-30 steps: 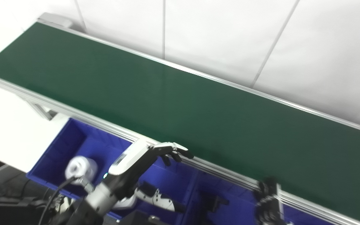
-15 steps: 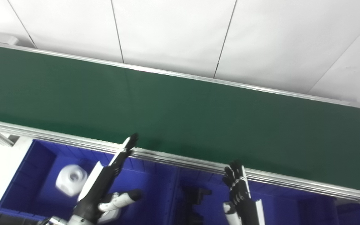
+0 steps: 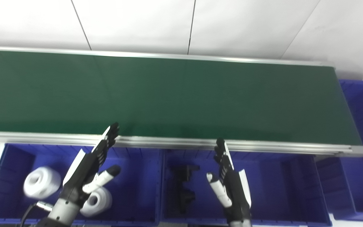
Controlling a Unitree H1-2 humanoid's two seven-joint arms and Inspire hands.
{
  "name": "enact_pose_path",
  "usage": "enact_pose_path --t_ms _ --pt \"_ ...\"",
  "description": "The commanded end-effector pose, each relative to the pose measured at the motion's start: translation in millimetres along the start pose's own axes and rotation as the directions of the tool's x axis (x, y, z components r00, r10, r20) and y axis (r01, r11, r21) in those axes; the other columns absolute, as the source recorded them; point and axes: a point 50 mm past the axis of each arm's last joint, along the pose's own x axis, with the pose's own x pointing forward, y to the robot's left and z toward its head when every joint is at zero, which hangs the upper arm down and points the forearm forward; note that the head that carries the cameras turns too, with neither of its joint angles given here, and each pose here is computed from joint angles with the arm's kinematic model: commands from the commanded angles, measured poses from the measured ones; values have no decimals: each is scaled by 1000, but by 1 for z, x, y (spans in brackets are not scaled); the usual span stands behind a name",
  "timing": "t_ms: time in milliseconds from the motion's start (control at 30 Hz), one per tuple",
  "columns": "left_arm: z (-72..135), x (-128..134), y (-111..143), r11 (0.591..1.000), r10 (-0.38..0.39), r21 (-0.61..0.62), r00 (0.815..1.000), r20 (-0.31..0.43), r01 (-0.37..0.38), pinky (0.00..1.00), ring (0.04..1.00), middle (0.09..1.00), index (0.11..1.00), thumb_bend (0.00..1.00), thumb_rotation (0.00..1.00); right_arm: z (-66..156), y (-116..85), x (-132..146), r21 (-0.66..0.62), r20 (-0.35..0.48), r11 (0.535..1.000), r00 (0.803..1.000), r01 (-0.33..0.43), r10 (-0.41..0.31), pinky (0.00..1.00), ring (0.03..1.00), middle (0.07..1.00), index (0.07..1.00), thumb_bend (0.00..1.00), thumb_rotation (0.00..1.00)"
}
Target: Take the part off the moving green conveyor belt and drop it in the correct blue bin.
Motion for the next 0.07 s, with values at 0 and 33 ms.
enact_pose_path --t_ms 0,33 --pt "19 5 6 1000 -13 -11 998 59 13 1000 1000 1000 1000 733 743 47 68 30 187 102 982 995 -21 1 977 989 995 1000 815 874" --pt "20 6 7 1000 -12 -16 998 57 13 1000 1000 1000 1000 735 738 48 69 30 187 100 982 995 -22 3 977 988 994 1000 817 875"
